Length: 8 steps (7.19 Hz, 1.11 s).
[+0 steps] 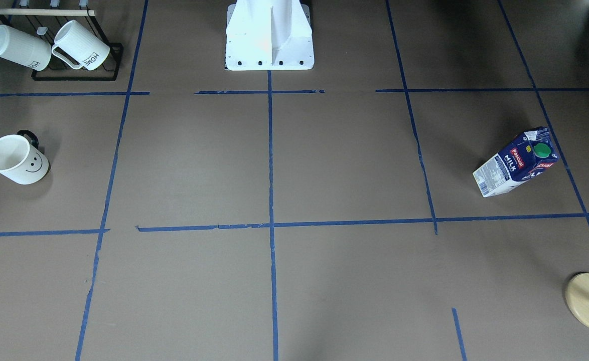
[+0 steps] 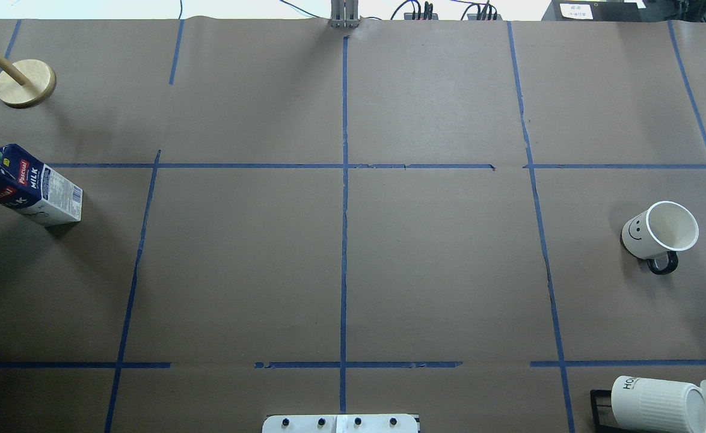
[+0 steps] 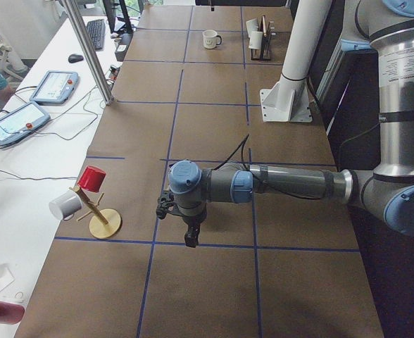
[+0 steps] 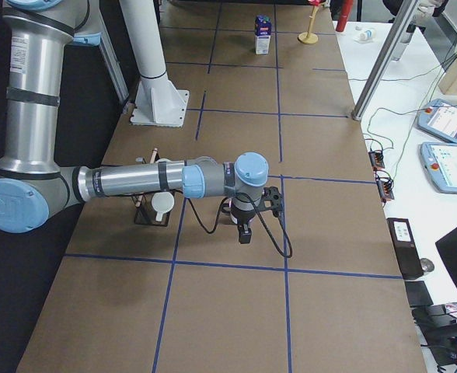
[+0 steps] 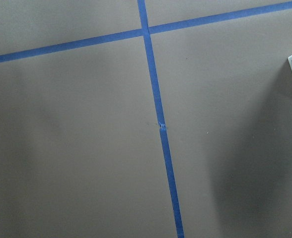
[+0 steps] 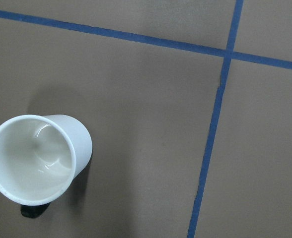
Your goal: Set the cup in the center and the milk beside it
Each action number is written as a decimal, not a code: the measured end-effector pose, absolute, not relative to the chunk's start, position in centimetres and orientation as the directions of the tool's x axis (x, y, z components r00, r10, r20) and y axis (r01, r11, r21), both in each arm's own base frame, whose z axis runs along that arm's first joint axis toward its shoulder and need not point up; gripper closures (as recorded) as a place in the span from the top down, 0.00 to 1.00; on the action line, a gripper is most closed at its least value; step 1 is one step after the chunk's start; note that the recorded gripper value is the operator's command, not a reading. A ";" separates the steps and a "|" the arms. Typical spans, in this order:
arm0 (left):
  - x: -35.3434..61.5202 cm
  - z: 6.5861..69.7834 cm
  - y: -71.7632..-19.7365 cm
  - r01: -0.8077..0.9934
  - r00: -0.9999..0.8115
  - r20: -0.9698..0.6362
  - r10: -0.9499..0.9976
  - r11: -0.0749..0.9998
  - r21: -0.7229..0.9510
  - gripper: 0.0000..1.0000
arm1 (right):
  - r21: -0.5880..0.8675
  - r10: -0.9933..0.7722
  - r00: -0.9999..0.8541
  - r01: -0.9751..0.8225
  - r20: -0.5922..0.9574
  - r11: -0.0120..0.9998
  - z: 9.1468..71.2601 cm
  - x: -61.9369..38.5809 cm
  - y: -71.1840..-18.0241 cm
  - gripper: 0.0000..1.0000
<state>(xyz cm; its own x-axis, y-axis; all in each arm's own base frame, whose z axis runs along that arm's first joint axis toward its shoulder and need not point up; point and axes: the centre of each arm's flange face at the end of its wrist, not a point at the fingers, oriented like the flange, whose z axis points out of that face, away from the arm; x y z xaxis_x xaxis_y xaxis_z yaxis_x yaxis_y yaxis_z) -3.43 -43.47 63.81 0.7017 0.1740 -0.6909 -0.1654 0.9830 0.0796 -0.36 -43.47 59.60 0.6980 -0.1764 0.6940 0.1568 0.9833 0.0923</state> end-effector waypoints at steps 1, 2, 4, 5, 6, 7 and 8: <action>-3.4 63.8 -43.5 -0.166 0.702 -0.691 0.175 0.983 0.080 1.00 | 0.092 -0.176 0.698 0.157 0.694 0.983 59.6 -0.4 -43.5 1.00; -3.4 63.8 -43.5 -0.167 0.702 -0.690 0.175 0.983 0.079 1.00 | 0.092 -0.175 0.698 0.155 0.694 0.984 59.6 -0.4 -43.5 1.00; -3.4 64.0 -43.5 -0.168 0.701 -0.692 0.174 0.983 0.077 1.00 | 0.114 -0.172 0.698 0.129 0.695 0.985 59.0 -0.5 -44.1 1.00; -3.4 64.1 -43.5 -0.168 0.701 -0.692 0.173 0.983 0.075 1.00 | 0.134 -0.159 0.697 0.091 0.700 0.987 58.7 -0.9 -44.4 1.00; -3.4 64.1 -43.5 -0.168 0.701 -0.692 0.173 0.983 0.075 1.00 | 0.138 -0.128 0.692 0.041 0.711 0.990 58.1 -1.7 -44.7 1.00; -3.4 64.1 -43.4 -0.168 0.701 -0.692 0.172 0.983 0.074 1.00 | 0.135 -0.097 0.682 -0.002 0.724 0.991 57.4 -2.9 -44.8 0.99; -3.4 64.1 -43.4 -0.168 0.701 -0.692 0.171 0.983 0.073 1.00 | 0.128 -0.078 0.675 -0.025 0.733 0.991 56.8 -4.7 -44.9 0.99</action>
<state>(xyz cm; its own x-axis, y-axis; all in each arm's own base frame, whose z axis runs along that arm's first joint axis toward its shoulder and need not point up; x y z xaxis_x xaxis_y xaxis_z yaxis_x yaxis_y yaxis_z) -3.37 -43.37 64.12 0.7011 0.1710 -0.6922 -0.1680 0.9831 0.0728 -4.66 -44.88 56.83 0.6753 -0.0776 0.7334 -0.0254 0.9914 0.1283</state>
